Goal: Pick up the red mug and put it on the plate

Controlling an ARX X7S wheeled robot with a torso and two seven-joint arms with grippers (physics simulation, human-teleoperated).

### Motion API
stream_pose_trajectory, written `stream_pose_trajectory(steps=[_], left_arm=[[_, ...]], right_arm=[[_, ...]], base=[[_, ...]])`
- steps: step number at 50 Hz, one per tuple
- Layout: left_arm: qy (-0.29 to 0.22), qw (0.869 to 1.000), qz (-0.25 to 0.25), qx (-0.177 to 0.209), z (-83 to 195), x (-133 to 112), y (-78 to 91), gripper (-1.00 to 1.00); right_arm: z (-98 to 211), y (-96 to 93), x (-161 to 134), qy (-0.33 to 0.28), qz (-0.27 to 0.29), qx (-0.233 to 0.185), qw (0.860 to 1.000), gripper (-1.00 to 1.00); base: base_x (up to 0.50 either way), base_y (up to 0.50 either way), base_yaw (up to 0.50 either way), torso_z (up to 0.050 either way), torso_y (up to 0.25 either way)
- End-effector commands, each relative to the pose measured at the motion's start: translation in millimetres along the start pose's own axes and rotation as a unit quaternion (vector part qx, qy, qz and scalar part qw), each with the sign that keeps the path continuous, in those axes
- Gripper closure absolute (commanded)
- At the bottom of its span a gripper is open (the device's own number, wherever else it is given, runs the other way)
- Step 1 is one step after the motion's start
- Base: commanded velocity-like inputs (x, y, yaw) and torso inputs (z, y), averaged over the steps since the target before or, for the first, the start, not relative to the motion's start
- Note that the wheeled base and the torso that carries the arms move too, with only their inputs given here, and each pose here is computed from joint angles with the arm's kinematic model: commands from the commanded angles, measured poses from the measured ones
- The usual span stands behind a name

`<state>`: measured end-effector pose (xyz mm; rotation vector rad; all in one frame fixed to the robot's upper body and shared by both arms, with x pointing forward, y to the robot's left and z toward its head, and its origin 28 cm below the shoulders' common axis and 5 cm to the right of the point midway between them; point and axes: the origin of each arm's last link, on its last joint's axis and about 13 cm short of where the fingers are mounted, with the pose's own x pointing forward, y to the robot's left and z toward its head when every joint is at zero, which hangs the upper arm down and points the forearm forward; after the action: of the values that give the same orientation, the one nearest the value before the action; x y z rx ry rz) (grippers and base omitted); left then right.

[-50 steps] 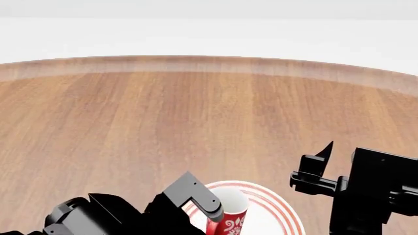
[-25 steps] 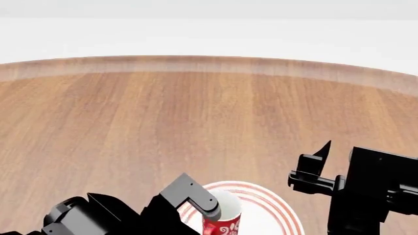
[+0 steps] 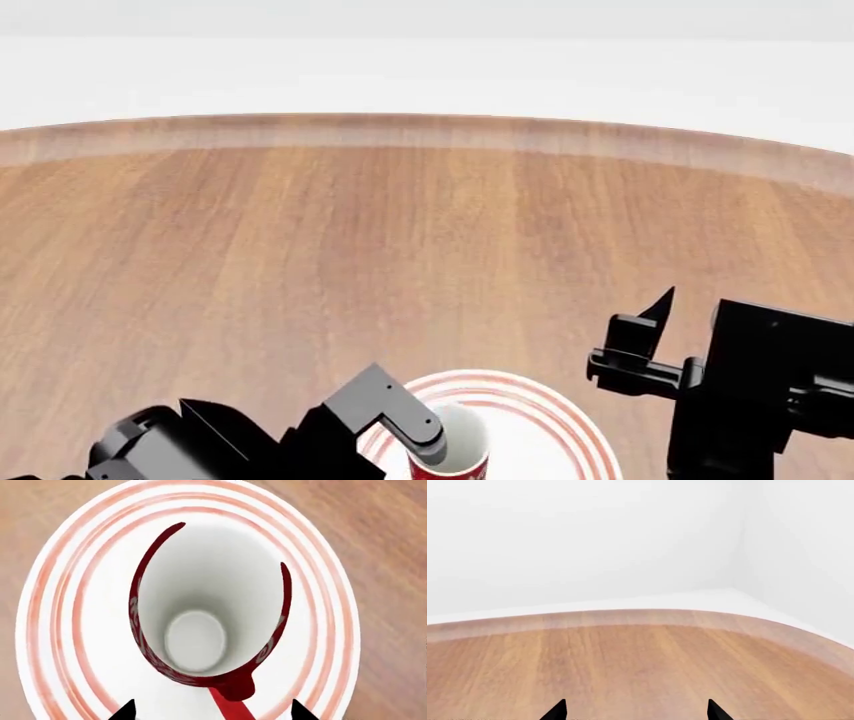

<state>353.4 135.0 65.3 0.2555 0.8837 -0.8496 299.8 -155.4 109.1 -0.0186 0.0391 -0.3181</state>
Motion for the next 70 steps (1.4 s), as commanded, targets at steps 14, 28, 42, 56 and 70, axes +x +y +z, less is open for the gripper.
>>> stream_pose_trajectory(steps=[14,28,42,56,70], left_arm=[[0.004,0.999,-0.004,0.048,2,-1,5.0,-1.0],[-0.008,0.998,-0.038,0.04,-17,-29,-3.1,-1.0],[-0.089,0.994,-0.055,0.031,-23,-88,-10.3,-1.0],[-0.325,0.946,0.007,0.009,-25,-123,-18.3,-1.0],[-0.478,0.817,0.315,-0.068,-22,-117,-25.6,-1.0]], right_arm=[[-1,3.6,0,0.003,0.005,0.0,1.0,-1.0],[-2,6.1,1,0.003,0.007,-0.003,1.0,-1.0],[-1,6.7,0,0.003,0.011,-0.003,1.0,-1.0],[5,7.3,-3,-0.007,0.026,0.003,1.0,-1.0],[28,20.5,-21,-0.118,0.093,-0.019,0.989,-1.0]], base=[[0.0,0.0,0.0,0.0,0.0],[0.0,0.0,0.0,0.0,0.0],[0.0,0.0,0.0,0.0,0.0],[0.0,0.0,0.0,0.0,0.0],[0.0,0.0,0.0,0.0,0.0]])
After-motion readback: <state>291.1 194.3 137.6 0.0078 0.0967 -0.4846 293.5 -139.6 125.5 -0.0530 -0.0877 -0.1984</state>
